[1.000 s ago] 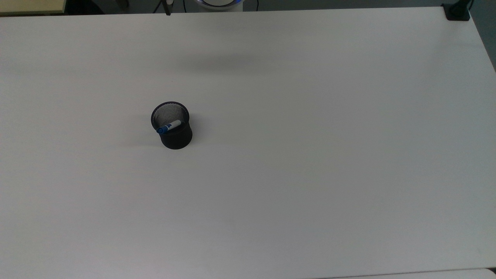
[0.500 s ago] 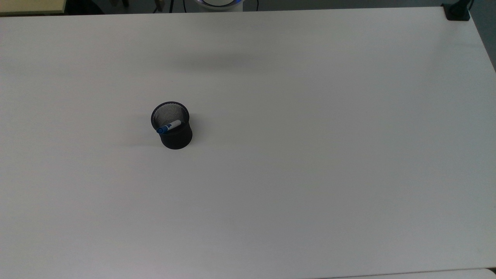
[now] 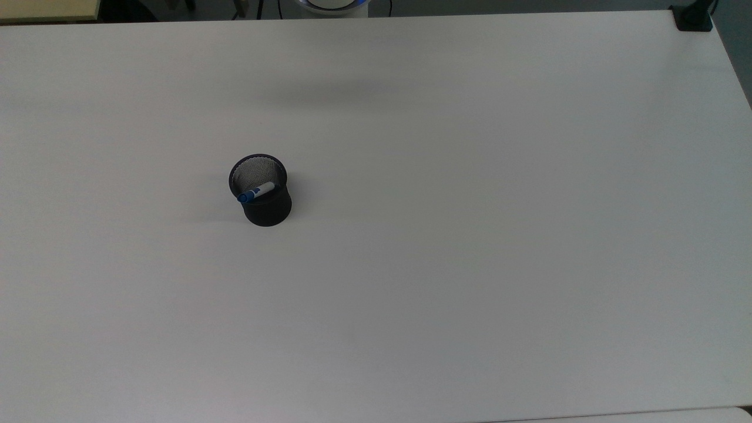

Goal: Remove the marker

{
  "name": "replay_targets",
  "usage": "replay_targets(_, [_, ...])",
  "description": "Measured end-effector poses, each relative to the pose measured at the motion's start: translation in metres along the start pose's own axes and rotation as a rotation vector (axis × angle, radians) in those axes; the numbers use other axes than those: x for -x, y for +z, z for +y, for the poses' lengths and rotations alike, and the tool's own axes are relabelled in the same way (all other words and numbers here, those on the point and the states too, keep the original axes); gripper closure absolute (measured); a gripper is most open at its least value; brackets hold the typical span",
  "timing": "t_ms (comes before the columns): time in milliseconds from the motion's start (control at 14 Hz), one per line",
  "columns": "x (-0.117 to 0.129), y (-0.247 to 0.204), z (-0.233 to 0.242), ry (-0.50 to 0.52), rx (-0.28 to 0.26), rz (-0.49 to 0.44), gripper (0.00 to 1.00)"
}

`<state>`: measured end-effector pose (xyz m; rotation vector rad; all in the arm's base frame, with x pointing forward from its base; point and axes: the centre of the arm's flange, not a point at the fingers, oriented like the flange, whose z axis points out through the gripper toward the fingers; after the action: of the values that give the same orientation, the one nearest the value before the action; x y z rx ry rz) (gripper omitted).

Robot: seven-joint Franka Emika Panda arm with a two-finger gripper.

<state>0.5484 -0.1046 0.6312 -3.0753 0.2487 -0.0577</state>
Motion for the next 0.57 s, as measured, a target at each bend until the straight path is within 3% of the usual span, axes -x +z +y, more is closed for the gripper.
replay_targets(571, [0.0,-0.0004,0.0031,-0.011,0.0,0.001,0.0])
